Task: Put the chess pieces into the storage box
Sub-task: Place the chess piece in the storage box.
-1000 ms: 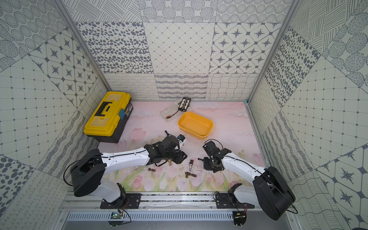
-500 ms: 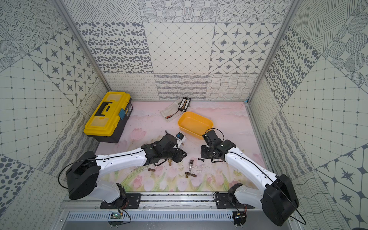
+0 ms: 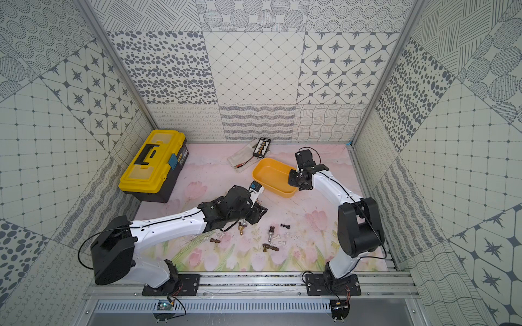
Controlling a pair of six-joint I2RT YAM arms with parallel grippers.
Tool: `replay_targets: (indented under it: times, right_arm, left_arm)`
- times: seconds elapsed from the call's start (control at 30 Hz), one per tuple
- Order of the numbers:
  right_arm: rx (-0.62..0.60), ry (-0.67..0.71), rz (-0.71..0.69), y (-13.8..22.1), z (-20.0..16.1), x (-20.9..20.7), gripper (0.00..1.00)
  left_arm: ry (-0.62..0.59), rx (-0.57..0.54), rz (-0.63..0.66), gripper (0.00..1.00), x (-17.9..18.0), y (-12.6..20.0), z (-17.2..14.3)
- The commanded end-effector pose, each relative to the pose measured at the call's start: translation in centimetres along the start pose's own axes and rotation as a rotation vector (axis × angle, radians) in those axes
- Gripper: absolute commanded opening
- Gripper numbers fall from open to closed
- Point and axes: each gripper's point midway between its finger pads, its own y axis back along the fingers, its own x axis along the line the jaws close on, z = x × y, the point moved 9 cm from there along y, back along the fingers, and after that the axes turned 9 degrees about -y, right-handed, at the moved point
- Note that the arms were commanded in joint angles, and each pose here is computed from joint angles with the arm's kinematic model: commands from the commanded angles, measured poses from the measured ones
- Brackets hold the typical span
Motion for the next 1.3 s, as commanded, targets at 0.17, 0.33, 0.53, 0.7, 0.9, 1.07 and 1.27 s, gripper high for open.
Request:
replay_targets:
  times: [0.17,0.33,0.53,0.7,0.9,1.07,1.27]
  right_arm:
    - [-0.001,0.122,-0.062,-5.1,3.6,1.1,0.2]
    - [0.014,0.145,-0.08,-6.2,3.7,1.3,0.21]
    - [0.0,0.183,-0.105,-5.7,3.7,1.6,0.25]
    - [0.008,0.192,-0.104,-5.8,3.3,1.7,0.29]
    - [-0.01,0.201,-0.091,-4.7,3.3,2.4,0.34]
    - [-0.056,0.182,-0.03,-1.1,3.5,3.3,0.34]
    - [-0.131,0.118,0.089,4.7,0.9,2.6,0.35]
  left_arm:
    - [-0.037,-0.017,0.033,0.52,0.1,-0.7,0.7]
    - [-0.051,-0.011,0.034,0.52,0.1,-1.3,1.0]
    - [-0.065,-0.008,0.021,0.52,-0.1,-2.1,1.4]
    - [-0.066,-0.003,0.024,0.52,-0.1,-2.2,1.6]
    - [-0.055,0.006,0.013,0.53,-0.2,-2.4,1.5]
    - [-0.053,0.012,-0.012,0.53,-0.5,-2.3,2.0]
    - [-0.089,0.13,-0.127,0.53,-1.6,-3.8,1.1]
